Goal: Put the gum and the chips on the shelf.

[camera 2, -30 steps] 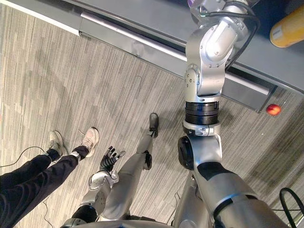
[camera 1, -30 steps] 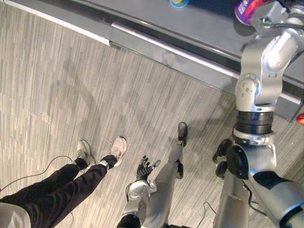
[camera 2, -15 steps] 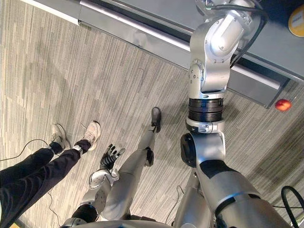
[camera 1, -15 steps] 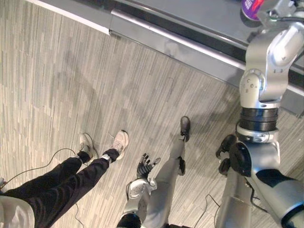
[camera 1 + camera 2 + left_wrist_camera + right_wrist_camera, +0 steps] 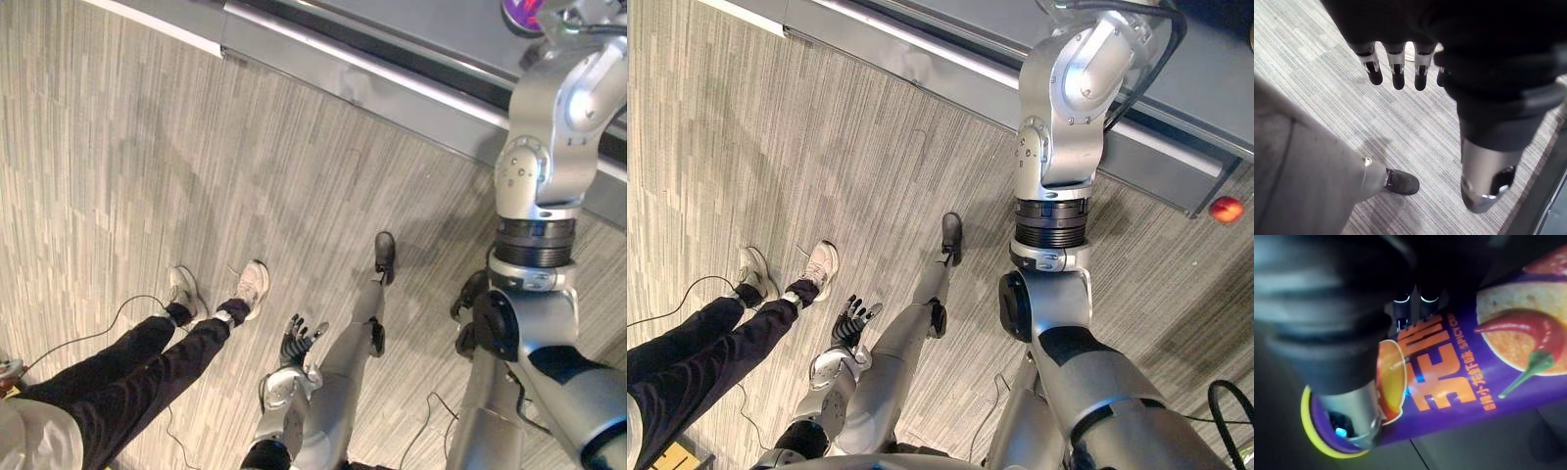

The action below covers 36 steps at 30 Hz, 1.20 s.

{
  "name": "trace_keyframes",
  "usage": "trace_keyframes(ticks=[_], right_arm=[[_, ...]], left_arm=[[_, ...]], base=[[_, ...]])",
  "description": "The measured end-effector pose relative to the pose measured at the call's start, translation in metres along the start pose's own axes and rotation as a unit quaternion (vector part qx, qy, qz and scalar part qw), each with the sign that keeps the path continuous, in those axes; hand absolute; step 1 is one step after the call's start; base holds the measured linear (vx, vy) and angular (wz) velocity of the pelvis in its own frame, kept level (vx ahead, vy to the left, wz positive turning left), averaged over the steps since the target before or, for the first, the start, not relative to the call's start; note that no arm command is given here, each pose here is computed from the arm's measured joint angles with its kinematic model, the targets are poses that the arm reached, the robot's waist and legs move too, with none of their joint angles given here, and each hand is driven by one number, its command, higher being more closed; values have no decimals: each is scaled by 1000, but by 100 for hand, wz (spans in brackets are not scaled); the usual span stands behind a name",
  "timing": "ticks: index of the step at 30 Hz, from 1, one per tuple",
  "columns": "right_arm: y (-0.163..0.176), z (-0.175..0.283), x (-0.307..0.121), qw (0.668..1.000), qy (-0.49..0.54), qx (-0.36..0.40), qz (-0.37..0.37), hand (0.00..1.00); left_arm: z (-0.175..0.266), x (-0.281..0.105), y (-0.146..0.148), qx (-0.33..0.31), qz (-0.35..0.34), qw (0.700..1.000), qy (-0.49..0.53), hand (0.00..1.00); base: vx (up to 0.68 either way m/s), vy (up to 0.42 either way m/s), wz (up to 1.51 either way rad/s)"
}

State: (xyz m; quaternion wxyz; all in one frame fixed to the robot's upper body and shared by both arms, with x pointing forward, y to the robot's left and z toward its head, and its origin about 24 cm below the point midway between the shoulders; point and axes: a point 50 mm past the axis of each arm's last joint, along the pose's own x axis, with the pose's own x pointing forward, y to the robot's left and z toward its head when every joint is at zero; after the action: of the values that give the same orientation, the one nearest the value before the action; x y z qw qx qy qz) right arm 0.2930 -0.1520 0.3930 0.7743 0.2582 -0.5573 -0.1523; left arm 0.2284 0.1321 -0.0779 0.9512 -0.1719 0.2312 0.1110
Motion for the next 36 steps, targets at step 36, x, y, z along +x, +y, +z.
trace_keyframes(ticks=[36], right_arm=[[22,-21,-35,992,27,-50,113,100]], left_arm=[[3,-2,2,-5,2,1000,-10,0]], base=[[-4,-21,-1]])
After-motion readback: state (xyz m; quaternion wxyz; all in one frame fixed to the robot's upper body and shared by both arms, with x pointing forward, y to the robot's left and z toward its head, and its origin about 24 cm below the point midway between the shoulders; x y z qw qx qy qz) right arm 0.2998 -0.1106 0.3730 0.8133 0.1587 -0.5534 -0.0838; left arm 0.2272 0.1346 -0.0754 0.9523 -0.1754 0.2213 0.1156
